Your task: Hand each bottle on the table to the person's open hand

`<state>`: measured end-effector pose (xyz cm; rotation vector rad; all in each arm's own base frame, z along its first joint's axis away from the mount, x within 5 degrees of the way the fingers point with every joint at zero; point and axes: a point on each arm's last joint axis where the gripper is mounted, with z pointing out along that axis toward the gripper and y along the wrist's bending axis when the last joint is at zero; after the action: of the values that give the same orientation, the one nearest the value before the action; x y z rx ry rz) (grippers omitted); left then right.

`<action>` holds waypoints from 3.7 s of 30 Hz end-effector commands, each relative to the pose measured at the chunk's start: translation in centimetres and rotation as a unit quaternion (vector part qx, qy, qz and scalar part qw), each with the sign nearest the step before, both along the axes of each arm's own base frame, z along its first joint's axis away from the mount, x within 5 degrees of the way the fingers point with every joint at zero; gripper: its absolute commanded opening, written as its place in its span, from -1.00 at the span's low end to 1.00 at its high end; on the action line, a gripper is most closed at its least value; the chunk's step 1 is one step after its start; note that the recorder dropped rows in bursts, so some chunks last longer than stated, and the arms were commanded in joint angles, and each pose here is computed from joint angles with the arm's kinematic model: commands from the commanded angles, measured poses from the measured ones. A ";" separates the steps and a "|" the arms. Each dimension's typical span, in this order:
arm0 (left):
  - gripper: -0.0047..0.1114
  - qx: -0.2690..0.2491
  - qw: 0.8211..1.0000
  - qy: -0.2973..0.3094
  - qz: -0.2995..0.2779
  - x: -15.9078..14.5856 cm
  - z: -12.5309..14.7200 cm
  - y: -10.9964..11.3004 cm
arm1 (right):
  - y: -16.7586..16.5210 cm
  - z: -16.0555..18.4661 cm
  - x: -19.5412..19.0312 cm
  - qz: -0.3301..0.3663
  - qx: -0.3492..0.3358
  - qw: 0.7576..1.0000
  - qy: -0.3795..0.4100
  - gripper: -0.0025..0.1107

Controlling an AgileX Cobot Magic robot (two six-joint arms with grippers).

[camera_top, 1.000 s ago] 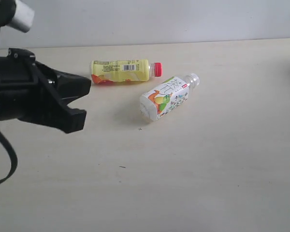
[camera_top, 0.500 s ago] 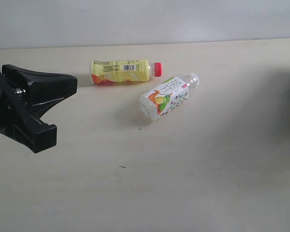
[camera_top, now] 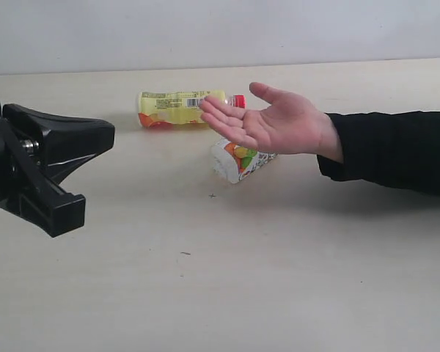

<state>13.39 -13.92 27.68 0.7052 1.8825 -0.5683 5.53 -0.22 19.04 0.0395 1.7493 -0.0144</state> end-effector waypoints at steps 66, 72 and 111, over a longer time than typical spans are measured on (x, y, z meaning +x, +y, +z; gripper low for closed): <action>-0.82 0.475 0.856 0.002 -0.203 32.3 -0.6 -4.7 | 0.0 -0.1 0.0 -0.002 0.000 1.000 -0.004 -0.95; -0.30 0.472 0.855 0.003 -0.214 34.1 -3.3 -5.6 | 0.0 -0.1 0.0 -0.002 0.000 1.000 -0.004 -0.95; 0.40 0.495 0.829 0.022 -0.258 36.3 -16.1 -7.8 | 0.0 -0.1 0.0 -0.002 0.000 1.000 -0.004 -0.95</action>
<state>49.57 -21.51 12.20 1.9229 1.9648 0.1501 5.53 -0.22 19.04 0.0395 1.7493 -0.0144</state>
